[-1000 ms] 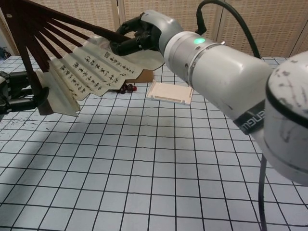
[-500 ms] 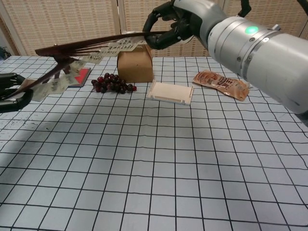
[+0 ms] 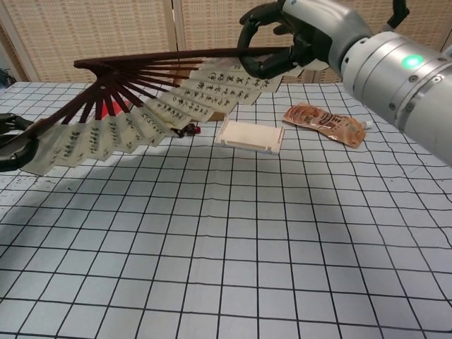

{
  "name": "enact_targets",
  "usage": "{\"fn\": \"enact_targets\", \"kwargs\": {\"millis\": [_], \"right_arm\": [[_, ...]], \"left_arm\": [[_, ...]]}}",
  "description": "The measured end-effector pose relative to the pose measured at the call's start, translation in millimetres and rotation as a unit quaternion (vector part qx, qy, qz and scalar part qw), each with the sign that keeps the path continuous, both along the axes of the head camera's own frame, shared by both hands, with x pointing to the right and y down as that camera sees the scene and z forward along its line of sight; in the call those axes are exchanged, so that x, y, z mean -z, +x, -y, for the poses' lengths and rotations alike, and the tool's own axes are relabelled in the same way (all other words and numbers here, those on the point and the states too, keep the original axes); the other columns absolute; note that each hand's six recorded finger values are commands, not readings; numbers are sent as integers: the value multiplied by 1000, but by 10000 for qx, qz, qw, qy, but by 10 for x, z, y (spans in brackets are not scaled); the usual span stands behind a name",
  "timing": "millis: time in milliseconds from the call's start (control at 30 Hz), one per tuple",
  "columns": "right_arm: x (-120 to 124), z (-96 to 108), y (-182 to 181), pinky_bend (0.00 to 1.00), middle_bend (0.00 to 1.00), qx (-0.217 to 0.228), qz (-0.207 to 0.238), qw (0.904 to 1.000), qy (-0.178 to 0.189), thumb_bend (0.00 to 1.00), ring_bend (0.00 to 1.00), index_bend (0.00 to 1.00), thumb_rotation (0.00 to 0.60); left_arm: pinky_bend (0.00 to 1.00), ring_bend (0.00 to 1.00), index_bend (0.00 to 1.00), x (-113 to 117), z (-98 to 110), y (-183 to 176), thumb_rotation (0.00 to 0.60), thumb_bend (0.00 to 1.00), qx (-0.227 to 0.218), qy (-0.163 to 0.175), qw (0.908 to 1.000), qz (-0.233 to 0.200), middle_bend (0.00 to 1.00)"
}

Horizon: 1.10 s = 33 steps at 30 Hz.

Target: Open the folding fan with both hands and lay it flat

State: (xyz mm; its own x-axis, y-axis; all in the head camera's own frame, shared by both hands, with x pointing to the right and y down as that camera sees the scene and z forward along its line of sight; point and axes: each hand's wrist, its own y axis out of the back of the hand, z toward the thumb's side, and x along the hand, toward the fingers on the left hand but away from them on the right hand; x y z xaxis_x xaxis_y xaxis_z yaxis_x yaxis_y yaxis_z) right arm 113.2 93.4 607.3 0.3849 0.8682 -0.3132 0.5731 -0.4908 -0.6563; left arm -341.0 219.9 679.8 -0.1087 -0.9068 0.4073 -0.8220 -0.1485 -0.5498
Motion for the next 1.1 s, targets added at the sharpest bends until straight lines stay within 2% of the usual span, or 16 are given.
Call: {"fn": "enact_targets", "kwargs": {"millis": [233,333,433,533,567,633,733,800,867,933,1000,1100], "right_arm": [[-95,-134,182,59,103,51,-228,9997,50,504,0,661,600],[-150,-200,264,59,103,64,-296,9995,-2,504,0,643,600],[-206,-278,340,59,104,121,-377,9992,-65,504,0,607,600],[-257,-372,417,60,104,206,-458,9986,-139,504,0,520,600],[-269,-403,440,61,103,236,-476,9985,-163,504,0,476,600],[-292,-479,496,62,102,310,-509,9980,-210,504,0,417,600],[-329,-593,594,61,96,408,-592,9970,-301,504,0,335,600],[-372,-688,693,61,78,514,-753,9950,-400,504,0,239,600],[-411,-776,789,53,31,638,-956,9922,-477,504,0,92,600],[-450,-857,892,37,5,789,-1229,9879,-529,489,0,13,600],[-488,-922,994,16,0,945,-1537,9819,-568,430,0,0,600],[-556,-1005,1154,0,0,1150,-1990,9708,-688,276,0,0,600]], "left_arm": [[126,91,489,-60,-87,-30,600,516,-108,-22,9999,108,289],[126,90,425,-78,-112,-35,600,516,-175,-17,9997,164,282],[126,74,280,-98,-144,-25,600,510,-316,-35,9992,240,241],[126,32,110,-133,-204,-3,600,501,-520,-123,9981,297,152],[126,14,46,-147,-235,9,600,497,-628,-169,9974,314,93],[126,0,0,-158,-280,21,600,492,-787,-218,9961,337,19],[127,0,0,-150,-337,-11,600,490,-928,-215,9947,399,1],[126,0,0,-151,-367,-43,600,490,-929,-244,9946,395,1],[126,0,0,-160,-397,-92,600,491,-922,-293,9945,401,1],[126,0,0,-168,-417,-144,600,491,-916,-332,9944,413,0],[126,0,0,-170,-428,-183,600,486,-901,-366,9945,385,0],[125,0,0,-143,-433,-253,600,473,-891,-397,9947,316,0]]}}
